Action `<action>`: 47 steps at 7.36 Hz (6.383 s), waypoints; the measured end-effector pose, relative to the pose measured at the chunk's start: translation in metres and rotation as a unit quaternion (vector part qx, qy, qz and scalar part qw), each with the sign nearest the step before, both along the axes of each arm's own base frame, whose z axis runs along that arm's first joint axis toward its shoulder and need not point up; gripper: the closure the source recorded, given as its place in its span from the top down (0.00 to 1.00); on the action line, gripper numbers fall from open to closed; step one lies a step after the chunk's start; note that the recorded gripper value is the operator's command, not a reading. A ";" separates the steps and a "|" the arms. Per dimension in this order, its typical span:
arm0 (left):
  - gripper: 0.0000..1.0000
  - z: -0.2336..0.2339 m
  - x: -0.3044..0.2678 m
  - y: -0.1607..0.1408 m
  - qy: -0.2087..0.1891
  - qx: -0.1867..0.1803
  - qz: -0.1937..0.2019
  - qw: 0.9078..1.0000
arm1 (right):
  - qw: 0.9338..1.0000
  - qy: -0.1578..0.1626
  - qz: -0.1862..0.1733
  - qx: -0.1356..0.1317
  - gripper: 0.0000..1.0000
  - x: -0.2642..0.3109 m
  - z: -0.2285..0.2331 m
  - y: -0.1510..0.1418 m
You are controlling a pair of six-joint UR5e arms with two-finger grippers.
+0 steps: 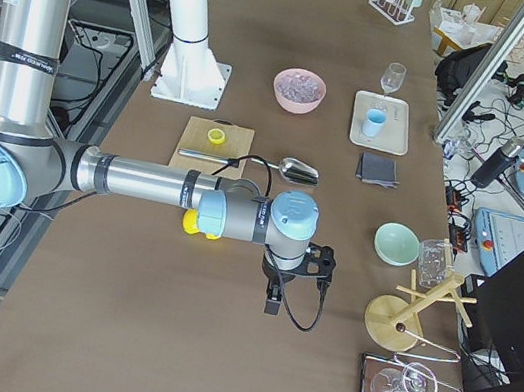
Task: Put ice in cup with scoop
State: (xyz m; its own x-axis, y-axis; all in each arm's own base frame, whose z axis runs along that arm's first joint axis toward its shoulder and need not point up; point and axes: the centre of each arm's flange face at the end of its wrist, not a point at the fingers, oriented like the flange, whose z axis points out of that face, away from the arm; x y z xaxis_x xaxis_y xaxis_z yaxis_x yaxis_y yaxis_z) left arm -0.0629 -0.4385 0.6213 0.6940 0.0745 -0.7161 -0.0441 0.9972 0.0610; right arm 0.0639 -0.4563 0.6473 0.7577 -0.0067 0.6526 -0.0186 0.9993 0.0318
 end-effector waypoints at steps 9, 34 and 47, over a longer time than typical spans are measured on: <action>0.98 0.009 -0.003 -0.006 0.000 -0.010 -0.003 1.000 | 1.000 -0.005 0.001 0.006 1.00 -0.001 -0.009 -0.004; 0.98 -0.161 0.224 -0.025 0.079 0.431 0.193 0.878 | 0.989 -0.026 -0.074 -0.122 0.56 -0.443 -0.210 0.061; 0.98 -0.231 0.423 0.034 0.192 0.628 0.239 0.716 | 0.993 -0.032 -0.088 -0.075 0.00 -0.404 -0.236 0.070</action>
State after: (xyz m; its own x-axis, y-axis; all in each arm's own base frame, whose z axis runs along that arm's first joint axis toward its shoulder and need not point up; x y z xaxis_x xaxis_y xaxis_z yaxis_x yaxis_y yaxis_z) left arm 0.3597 -0.4040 0.3900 0.1446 0.9895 -0.0073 -0.1022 0.0222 0.9945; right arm -0.3398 -0.3863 0.4116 0.7111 -0.0342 0.7023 0.1591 0.9807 -0.1134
